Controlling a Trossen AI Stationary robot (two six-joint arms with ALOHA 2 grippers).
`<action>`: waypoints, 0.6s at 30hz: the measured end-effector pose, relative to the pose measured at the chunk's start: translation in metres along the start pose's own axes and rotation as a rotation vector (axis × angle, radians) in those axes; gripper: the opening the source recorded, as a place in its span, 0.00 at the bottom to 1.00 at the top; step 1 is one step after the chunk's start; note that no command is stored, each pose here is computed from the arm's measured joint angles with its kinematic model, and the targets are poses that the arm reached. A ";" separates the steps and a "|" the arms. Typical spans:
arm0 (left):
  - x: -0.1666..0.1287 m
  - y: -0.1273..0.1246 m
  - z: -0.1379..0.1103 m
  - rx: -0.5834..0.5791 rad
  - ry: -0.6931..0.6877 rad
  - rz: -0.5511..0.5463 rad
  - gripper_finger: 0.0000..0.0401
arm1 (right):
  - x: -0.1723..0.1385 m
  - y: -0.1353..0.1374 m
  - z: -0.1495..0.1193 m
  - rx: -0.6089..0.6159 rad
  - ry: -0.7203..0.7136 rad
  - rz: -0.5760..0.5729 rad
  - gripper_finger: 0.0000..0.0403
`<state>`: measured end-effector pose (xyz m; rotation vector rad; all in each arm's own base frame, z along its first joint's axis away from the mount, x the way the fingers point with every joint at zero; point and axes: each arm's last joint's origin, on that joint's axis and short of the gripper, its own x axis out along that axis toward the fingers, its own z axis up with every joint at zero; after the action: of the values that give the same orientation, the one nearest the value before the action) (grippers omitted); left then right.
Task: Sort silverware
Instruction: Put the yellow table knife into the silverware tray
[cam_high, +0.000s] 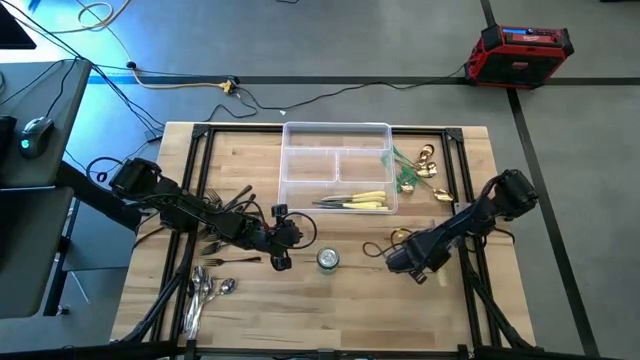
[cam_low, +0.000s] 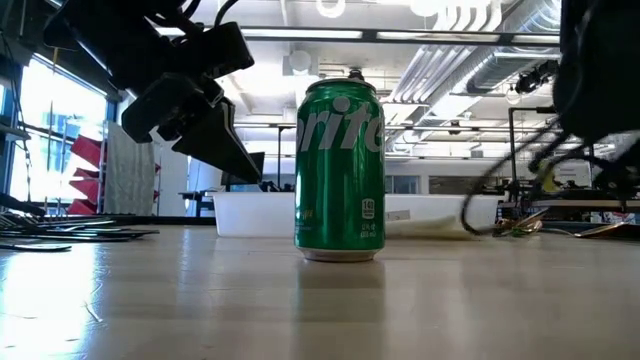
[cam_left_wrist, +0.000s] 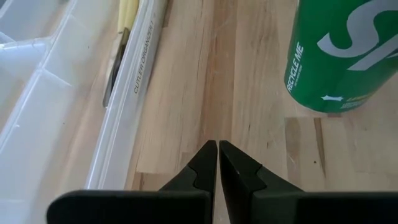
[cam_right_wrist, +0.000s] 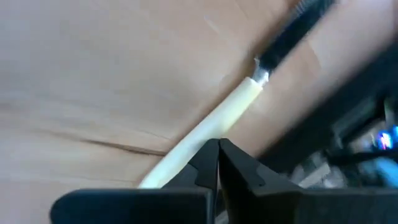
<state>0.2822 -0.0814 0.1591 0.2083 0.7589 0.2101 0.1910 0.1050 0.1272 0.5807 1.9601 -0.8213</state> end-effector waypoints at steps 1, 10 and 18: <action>0.000 0.000 0.000 0.000 0.000 0.000 0.00 | -0.006 0.004 0.001 -0.018 -0.046 0.018 0.00; 0.000 0.000 0.000 -0.002 -0.003 -0.001 0.00 | -0.058 0.028 0.003 -0.111 -0.424 0.085 0.00; 0.000 0.000 0.000 -0.001 -0.001 -0.009 0.00 | -0.076 0.039 0.015 -0.101 -0.540 0.206 0.08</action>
<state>0.2824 -0.0818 0.1592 0.2038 0.7586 0.2021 0.2622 0.1138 0.1757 0.4354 1.4134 -0.6609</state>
